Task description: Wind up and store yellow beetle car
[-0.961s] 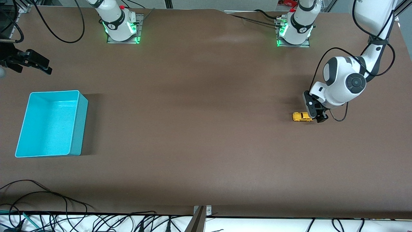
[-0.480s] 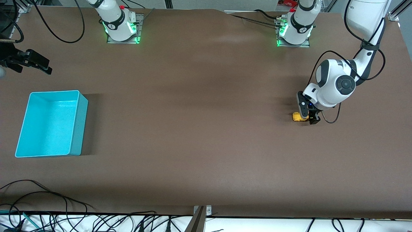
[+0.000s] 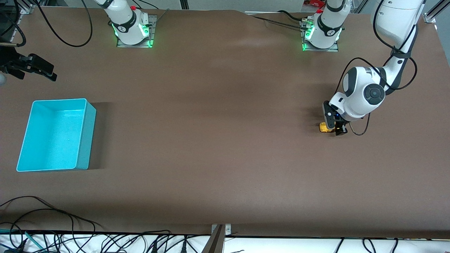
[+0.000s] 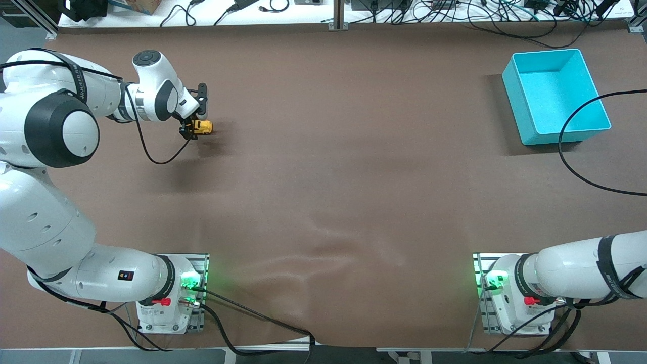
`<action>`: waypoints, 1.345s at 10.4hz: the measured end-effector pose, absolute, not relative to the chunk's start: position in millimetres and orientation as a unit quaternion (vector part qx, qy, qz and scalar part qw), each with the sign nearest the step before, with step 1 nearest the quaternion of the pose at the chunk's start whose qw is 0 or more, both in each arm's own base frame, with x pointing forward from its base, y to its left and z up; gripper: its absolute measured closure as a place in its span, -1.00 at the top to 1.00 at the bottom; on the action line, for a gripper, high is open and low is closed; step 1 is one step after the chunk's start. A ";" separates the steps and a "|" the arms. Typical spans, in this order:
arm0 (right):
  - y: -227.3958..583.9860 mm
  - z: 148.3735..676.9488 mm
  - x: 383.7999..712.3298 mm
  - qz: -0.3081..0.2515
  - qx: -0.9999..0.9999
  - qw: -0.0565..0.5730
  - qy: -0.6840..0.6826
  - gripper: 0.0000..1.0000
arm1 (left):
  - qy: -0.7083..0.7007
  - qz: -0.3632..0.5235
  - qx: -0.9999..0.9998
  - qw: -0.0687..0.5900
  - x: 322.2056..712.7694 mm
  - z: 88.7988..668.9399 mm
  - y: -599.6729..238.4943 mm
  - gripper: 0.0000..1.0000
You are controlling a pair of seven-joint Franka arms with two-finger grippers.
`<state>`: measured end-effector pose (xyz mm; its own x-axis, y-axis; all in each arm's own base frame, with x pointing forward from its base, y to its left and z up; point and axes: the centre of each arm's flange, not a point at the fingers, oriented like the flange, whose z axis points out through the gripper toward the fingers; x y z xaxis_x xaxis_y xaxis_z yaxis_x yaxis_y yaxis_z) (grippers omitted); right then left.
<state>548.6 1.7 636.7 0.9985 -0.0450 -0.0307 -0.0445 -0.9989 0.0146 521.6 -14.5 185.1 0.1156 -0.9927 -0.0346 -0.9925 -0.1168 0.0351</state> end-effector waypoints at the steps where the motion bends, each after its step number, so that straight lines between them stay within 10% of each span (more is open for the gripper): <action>1: 1.7 636.7 548.6 -0.016 1.000 0.007 -0.022 1.00 | -0.668 -0.024 0.744 0.001 522.1 185.5 -15.4 0.10; 14: 1.7 636.5 548.7 -0.016 1.000 0.007 -0.022 1.00 | -0.714 -0.019 0.700 -0.002 529.0 185.5 -13.3 -0.10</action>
<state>548.7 1.7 636.5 0.9985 -0.0450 -0.0311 -0.0445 -0.9989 0.0146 529.0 -13.3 185.5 -0.0207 -0.9994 -0.0288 -0.9995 0.0200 0.0246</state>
